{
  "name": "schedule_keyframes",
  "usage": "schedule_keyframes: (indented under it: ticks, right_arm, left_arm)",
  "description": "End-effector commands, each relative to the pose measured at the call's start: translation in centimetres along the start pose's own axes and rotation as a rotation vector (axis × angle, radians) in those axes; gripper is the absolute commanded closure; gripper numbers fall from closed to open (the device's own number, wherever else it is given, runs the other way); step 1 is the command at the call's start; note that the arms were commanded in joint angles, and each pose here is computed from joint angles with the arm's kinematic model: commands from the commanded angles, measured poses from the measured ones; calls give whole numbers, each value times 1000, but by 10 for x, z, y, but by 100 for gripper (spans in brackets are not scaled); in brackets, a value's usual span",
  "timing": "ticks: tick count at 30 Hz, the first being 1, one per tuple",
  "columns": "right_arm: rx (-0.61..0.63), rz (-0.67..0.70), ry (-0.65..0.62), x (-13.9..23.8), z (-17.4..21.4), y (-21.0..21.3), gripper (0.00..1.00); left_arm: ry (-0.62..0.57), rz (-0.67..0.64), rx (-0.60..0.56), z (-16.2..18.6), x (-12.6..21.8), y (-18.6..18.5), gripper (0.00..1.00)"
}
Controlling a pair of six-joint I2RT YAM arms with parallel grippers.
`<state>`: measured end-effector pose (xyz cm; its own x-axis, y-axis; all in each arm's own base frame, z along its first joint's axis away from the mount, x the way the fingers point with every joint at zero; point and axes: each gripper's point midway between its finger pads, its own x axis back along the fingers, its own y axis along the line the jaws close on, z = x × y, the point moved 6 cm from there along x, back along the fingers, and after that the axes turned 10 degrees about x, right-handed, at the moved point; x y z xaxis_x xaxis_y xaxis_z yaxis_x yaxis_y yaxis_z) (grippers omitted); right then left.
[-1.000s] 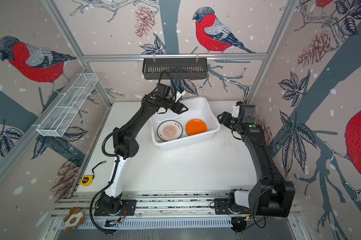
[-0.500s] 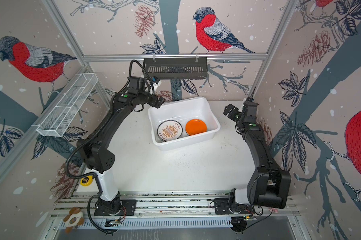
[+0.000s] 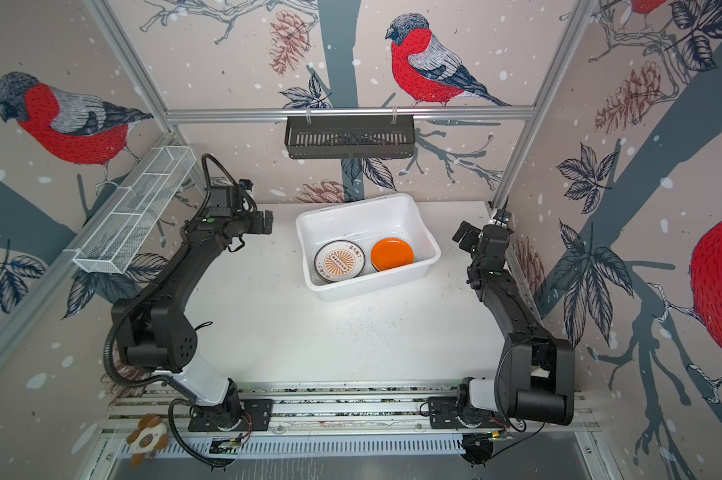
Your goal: Place the plates into the plastic bin on the countertop
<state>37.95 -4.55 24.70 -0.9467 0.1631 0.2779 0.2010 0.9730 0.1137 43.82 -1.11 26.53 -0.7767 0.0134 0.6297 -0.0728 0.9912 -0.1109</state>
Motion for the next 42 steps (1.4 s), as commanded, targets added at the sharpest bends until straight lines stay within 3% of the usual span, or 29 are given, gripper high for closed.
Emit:
schedule_keyframes:
  ticks: [1,7,11,19,26,38,42]
  right_arm:
    - [86,56,-91,-1,-10,-6,0]
    - [106,122,-96,3,12,-19,0]
    - [112,185,-171,13,20,-30,0]
    - [112,215,-203,28,54,-50,0]
    - [97,219,-264,44,66,-59,0]
    - [104,98,-341,58,69,-51,0]
    - [111,35,-335,55,69,-44,0]
  left_arm:
    - [-98,-36,127,-1,-7,16,2]
    - [-179,-87,204,33,-10,36,2]
    - [-285,-135,180,26,2,43,2]
    - [-385,-56,201,52,19,42,2]
    - [-445,-45,141,85,24,45,2]
    - [-562,55,178,131,39,42,2]
    - [-631,128,117,144,53,35,2]
